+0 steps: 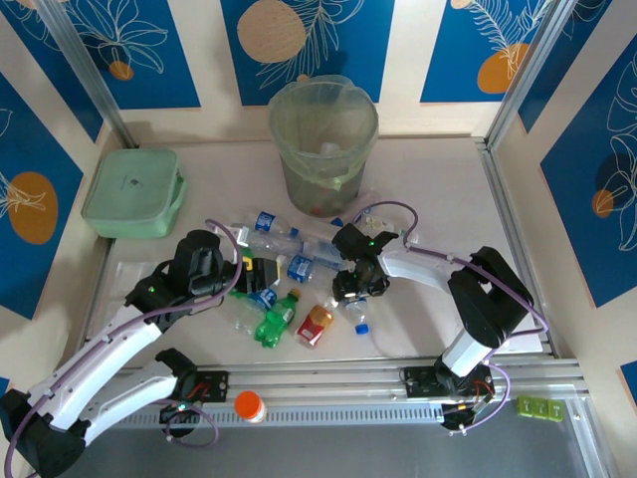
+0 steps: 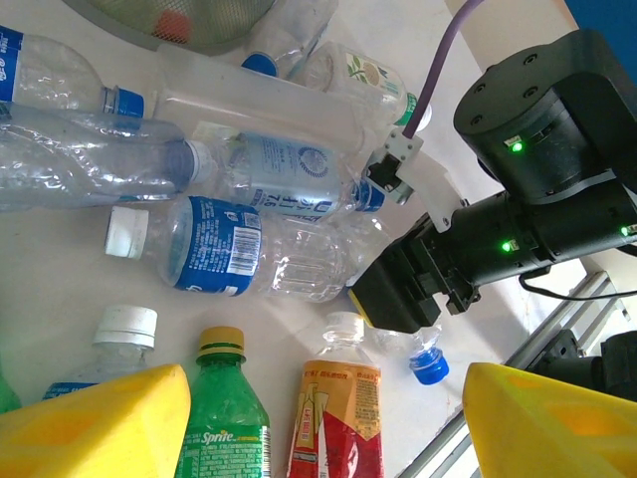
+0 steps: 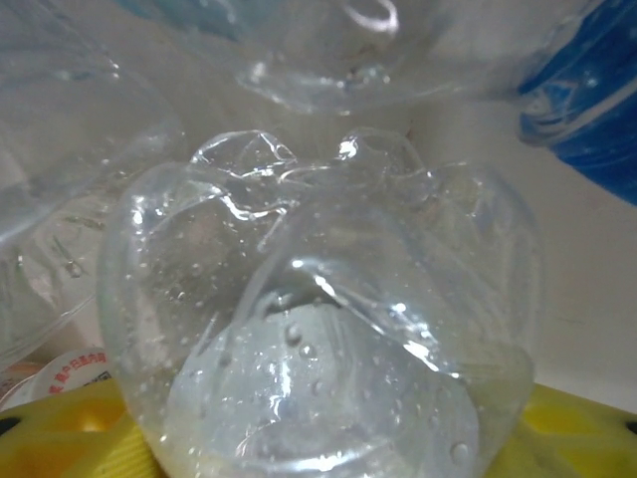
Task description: Put the plastic bottles in the bin
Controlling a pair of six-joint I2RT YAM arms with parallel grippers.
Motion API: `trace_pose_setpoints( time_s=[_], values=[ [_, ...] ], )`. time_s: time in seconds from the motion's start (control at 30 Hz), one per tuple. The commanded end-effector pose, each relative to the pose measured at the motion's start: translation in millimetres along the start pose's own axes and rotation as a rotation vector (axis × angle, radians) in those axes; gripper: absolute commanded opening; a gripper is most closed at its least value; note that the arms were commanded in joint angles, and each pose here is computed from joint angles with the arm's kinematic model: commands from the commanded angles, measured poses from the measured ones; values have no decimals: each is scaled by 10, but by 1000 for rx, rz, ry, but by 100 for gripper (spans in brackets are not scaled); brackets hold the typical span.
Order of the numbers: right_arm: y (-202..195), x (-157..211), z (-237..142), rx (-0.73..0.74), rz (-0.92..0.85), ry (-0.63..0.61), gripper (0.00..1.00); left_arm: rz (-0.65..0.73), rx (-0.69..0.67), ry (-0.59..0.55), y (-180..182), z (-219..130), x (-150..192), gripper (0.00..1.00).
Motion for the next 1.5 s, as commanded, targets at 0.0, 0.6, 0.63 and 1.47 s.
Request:
trace_pose_setpoints(
  time_s=[0.0, 0.6, 0.63, 1.47],
  values=[
    [-10, 50, 29, -20, 14, 14, 62, -2, 5, -22, -3, -12, -20, 73],
    [-64, 118, -305, -67, 18, -94, 52, -4, 7, -26, -28, -36, -54, 73],
    [-68, 126, -343, -70, 18, -103, 52, -2, 7, -28, -34, -46, -65, 72],
    [208, -457, -3105, -417, -104, -831, 51, 229, -108, -274, -338, -701, -803, 73]
  ],
)
Point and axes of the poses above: each hand's point on the last joint's axis, 136 mm out from that joint toward the fingers, its own z axis out along the fingers, its own y axis along the line the jaws close on, x = y × z, the point moved 5 cm from there along -z, back along the fingers, and after that the axes turned 3 degrees about z, right-handed, at the moved point
